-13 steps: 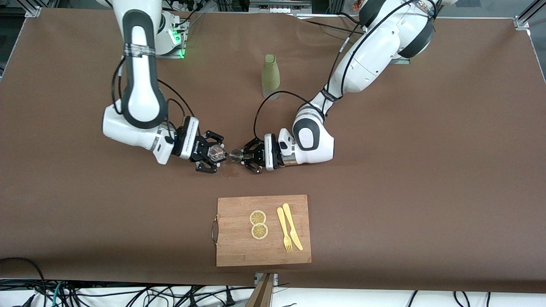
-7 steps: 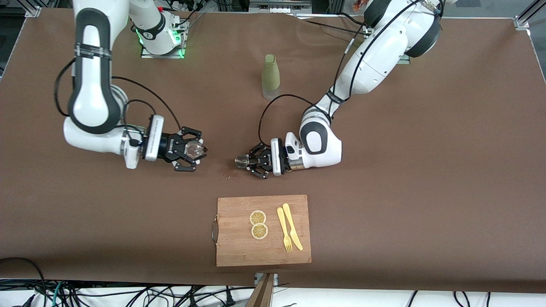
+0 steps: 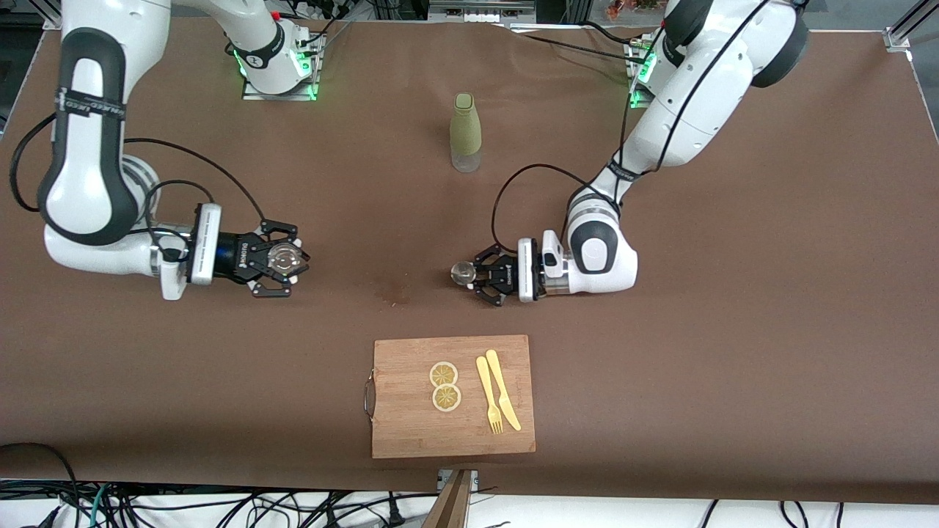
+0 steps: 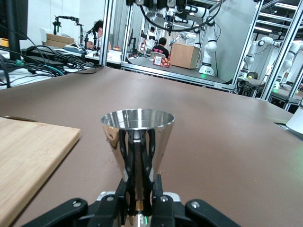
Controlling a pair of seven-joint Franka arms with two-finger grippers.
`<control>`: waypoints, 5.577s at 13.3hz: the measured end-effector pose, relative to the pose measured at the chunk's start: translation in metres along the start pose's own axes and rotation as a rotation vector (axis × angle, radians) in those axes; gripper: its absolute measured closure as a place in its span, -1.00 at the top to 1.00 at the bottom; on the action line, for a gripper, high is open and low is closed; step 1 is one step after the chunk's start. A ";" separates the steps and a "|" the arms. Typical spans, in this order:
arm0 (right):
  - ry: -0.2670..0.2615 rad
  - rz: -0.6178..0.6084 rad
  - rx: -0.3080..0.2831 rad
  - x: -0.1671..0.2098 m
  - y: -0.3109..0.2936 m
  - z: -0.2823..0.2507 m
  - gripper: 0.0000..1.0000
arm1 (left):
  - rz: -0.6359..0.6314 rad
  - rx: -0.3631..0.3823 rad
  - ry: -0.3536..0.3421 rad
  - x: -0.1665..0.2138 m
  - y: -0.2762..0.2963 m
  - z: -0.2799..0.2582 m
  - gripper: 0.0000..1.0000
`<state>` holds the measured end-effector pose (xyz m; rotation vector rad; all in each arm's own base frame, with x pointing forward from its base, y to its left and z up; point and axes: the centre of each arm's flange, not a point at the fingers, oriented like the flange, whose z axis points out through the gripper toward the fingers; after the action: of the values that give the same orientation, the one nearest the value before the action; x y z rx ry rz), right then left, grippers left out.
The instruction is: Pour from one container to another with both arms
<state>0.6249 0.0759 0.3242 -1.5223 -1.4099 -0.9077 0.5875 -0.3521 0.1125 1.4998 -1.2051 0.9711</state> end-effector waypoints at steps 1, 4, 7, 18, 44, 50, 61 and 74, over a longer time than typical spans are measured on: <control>0.000 -0.006 -0.001 -0.010 0.001 -0.013 -0.65 | -0.002 0.009 -0.005 0.002 0.000 -0.012 -0.56; 0.018 -0.028 0.003 -0.050 -0.001 -0.040 -0.65 | 0.015 -0.028 -0.028 0.001 0.001 -0.061 -0.56; 0.018 -0.060 0.017 -0.099 0.001 -0.048 -0.65 | 0.053 -0.080 -0.065 -0.022 -0.012 -0.153 -0.56; 0.267 -0.045 0.106 -0.254 0.008 -0.024 -0.64 | 0.210 -0.147 -0.062 -0.098 0.002 -0.418 -0.56; 0.290 -0.111 0.088 -0.303 0.013 -0.008 0.25 | 0.125 -0.246 -0.325 -0.151 0.005 -0.561 1.00; 0.262 -0.128 0.072 -0.314 0.011 -0.022 0.89 | -0.283 -0.185 -0.674 -0.072 -0.026 -0.604 1.00; -0.010 -0.233 0.107 -0.267 0.036 -0.120 0.96 | -0.877 0.131 -0.936 0.137 -0.037 -0.487 1.00; -0.802 0.179 -0.059 0.055 0.008 -0.197 0.96 | -1.167 0.607 -1.165 0.304 0.028 -0.365 1.00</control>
<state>0.6458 -0.0855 0.4480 -2.1448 -1.7445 -0.2099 0.6137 -0.0688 0.4941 2.8877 -0.4079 -0.5071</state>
